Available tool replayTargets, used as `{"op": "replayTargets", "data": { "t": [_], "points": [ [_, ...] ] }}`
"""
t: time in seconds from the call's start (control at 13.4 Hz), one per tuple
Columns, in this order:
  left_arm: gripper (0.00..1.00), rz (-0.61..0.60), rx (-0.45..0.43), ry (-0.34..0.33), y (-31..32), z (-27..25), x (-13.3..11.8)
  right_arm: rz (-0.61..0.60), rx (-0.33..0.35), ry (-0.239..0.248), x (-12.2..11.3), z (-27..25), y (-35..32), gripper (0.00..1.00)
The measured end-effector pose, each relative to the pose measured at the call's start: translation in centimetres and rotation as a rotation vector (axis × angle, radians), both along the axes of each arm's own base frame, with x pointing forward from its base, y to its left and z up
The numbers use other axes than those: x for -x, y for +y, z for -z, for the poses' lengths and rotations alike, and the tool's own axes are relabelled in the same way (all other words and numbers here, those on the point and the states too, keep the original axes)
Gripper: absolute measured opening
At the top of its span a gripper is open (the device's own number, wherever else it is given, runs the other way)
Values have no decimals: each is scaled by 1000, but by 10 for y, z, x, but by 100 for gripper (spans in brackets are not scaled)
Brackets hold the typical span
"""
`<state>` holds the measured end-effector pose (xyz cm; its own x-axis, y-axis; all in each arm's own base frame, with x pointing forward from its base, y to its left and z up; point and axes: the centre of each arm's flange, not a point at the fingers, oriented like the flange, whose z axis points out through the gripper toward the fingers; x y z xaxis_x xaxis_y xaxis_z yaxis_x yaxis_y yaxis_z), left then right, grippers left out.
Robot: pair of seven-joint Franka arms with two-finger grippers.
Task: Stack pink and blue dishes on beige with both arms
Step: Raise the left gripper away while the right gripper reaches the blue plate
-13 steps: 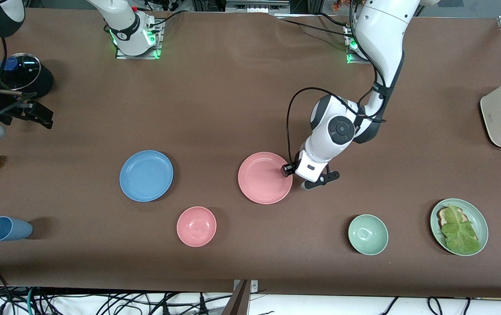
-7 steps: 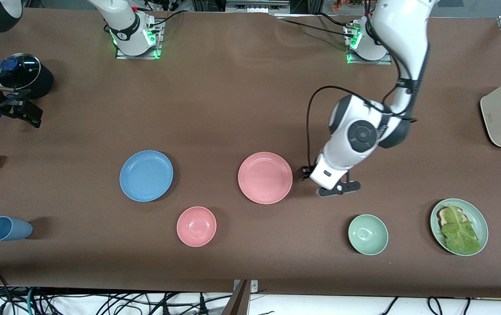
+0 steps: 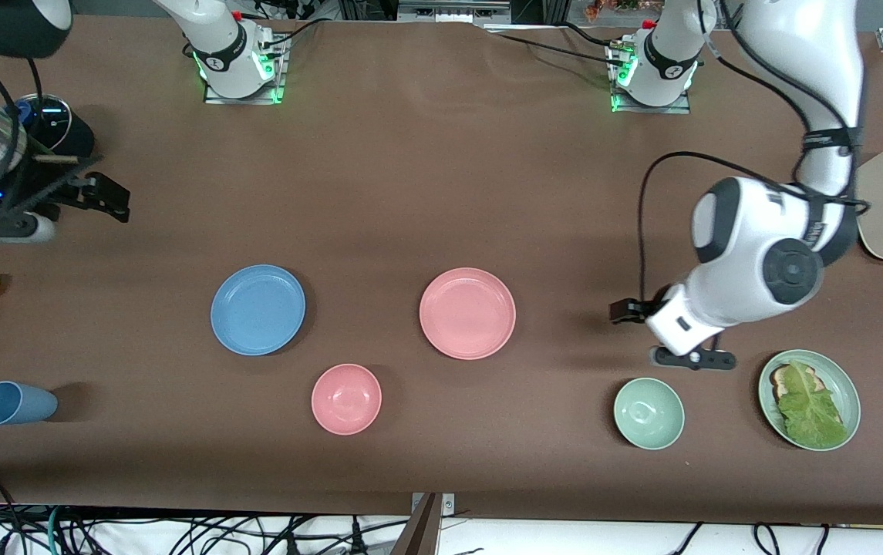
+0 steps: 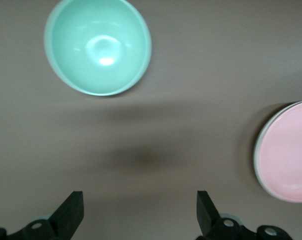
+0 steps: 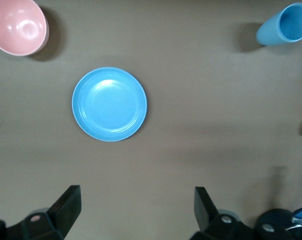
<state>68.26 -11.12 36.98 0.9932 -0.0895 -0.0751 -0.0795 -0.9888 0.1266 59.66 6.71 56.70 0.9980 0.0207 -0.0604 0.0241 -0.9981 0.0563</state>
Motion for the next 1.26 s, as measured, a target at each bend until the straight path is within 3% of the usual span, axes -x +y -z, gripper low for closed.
{"op": "replayTargets", "data": {
  "t": [0.45, 0.6, 0.82, 0.97, 1.26],
  "points": [
    [100, 72, 3, -27, 138, -65, 11, -61, -20, 58, -8, 29, -7, 100],
    [100, 103, -38, -48, 147, -96, 20, -76, -34, 105, -16, 66, -19, 100],
    [100, 137, -76, -86, 138, -140, 33, -86, -43, 136, -42, 140, -29, 98],
    [100, 124, -77, -124, 146, -168, 42, -89, -46, 118, -55, 181, -27, 96],
    [100, 107, -78, -151, 162, -213, 66, -98, -54, -2, -52, 270, -25, 96]
  ]
}}
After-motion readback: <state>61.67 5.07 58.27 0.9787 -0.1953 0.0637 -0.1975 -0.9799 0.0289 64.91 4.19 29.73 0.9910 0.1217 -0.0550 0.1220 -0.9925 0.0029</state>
